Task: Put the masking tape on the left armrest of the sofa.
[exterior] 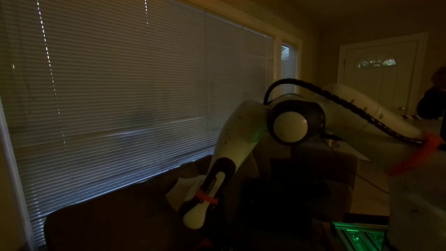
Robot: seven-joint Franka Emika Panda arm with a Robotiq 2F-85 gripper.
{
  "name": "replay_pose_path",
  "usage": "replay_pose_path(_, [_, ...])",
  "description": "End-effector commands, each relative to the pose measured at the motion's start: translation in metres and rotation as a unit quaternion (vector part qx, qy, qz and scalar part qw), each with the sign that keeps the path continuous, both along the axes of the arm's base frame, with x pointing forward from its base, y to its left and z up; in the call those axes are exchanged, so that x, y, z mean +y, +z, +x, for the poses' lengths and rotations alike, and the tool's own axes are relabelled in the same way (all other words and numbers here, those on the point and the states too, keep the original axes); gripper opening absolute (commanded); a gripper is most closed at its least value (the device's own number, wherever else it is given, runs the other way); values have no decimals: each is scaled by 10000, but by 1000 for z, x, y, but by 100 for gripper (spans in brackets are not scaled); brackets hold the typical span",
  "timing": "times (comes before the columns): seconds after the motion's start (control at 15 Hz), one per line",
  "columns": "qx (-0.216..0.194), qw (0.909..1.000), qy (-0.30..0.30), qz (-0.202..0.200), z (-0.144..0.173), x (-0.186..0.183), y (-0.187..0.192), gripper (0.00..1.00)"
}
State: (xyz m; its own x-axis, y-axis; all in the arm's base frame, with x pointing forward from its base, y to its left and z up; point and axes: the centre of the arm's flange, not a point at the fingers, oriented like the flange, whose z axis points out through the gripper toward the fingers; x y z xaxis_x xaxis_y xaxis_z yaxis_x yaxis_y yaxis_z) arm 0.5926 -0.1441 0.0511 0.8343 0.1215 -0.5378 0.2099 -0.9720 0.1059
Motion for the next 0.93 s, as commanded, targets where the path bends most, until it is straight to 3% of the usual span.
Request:
replay_pose_path(0.0, [-578,9981,30,222,14,34,60,5])
replay_pose_path(0.33, [-1210,9903,-118,671,50,79,140,5])
replay_pose_path(0.4, [-1086,9924,11,573,53,70,116,5])
replay_pose_path(0.47, [-1170,9914,35,589,57,75,128,20])
replay_pose_path(0.8, [-1083,9925,3,576,53,70,117,20])
replay_pose_path(0.87, [-1076,9925,2,575,53,70,116,5])
